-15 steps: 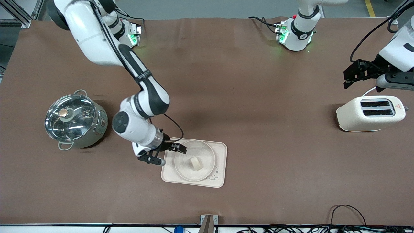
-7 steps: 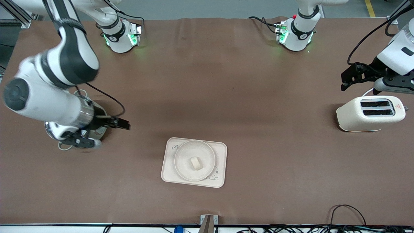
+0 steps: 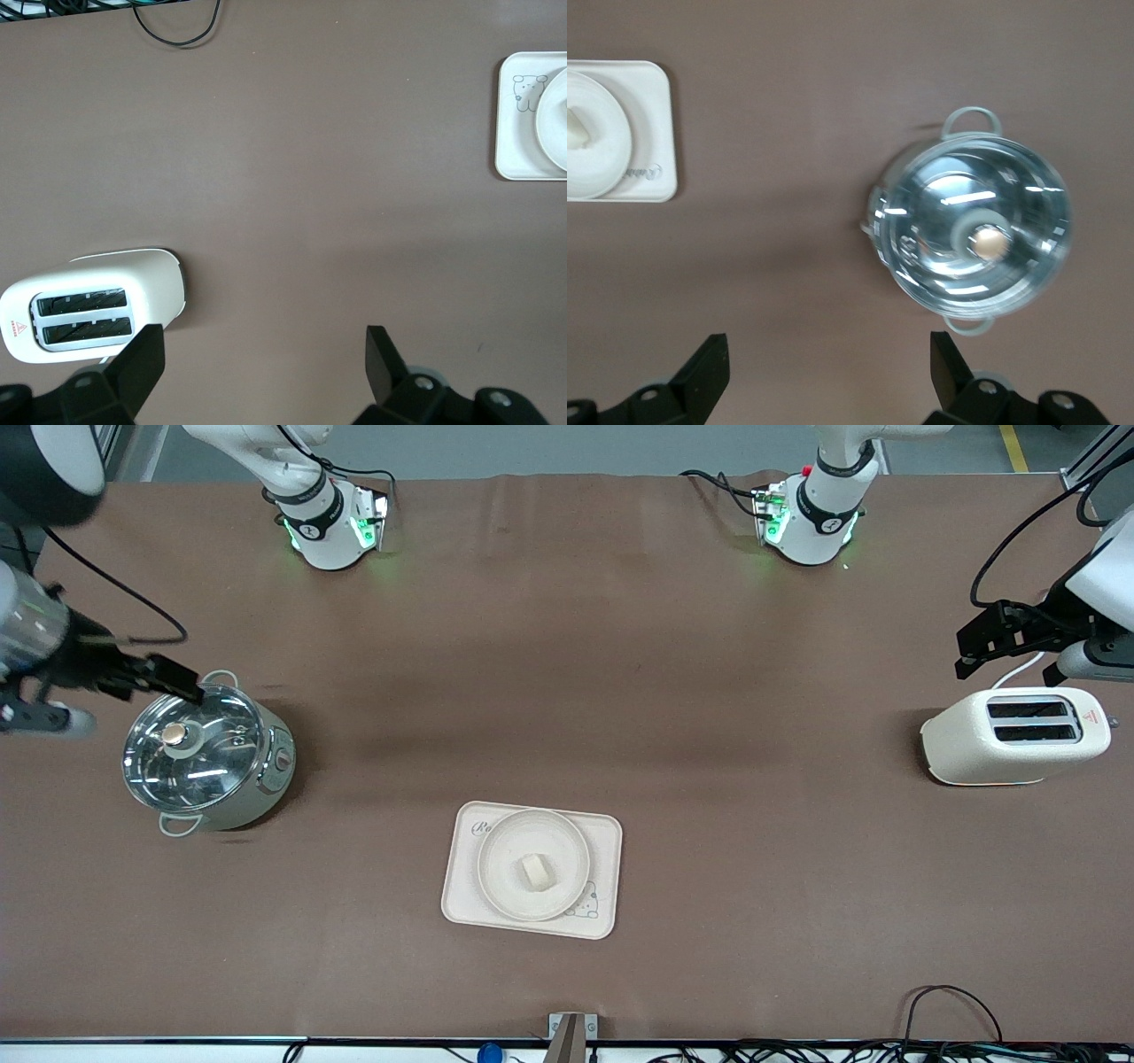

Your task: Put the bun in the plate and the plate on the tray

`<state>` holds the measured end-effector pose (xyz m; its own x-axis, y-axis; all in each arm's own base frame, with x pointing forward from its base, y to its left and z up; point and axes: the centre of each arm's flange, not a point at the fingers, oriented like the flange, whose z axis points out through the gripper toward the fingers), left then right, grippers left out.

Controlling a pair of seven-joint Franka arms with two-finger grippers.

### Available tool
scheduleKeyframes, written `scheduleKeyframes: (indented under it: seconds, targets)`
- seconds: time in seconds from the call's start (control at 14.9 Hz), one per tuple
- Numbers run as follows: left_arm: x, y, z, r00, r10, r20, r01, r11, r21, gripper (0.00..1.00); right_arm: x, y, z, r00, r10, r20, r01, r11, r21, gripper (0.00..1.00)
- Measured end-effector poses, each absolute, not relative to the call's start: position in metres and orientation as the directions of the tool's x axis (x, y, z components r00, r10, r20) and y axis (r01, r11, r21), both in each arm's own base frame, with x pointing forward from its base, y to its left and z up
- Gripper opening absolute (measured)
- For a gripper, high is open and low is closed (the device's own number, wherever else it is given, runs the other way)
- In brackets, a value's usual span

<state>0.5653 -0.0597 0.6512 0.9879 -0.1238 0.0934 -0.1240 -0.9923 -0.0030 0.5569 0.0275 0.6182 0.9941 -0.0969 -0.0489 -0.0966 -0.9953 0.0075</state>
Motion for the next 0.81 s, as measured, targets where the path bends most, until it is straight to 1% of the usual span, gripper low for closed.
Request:
scheduleKeyframes:
  seconds: [0.13,0.2,0.61,0.81]
  targets:
    - [0.565,-0.061,0.651,0.988,-0.126,0.094,-0.126,-0.992,-0.003,1.0,0.537,0.028,0.641,0.995,-0.094,-0.023,-0.093,-0.995,0.043,1.0]
    - [0.565,-0.061,0.651,0.987,-0.127,0.094,-0.127,-0.992,-0.003,1.0,0.532,0.026,0.645,0.995,-0.098,-0.017,-0.097,-0.994,0.05,1.0]
    - [0.565,-0.061,0.651,0.987,-0.127,0.094,-0.127,-0.992,-0.003,1.0,0.54,-0.016,0.634,0.993,-0.118,0.005,-0.118,-0.992,0.043,1.0]
    - [0.565,-0.061,0.651,0.987,-0.127,0.094,-0.128,-0.992,-0.003,1.0,0.541,-0.015,0.635,0.994,-0.109,0.013,-0.109,-0.993,0.042,1.0]
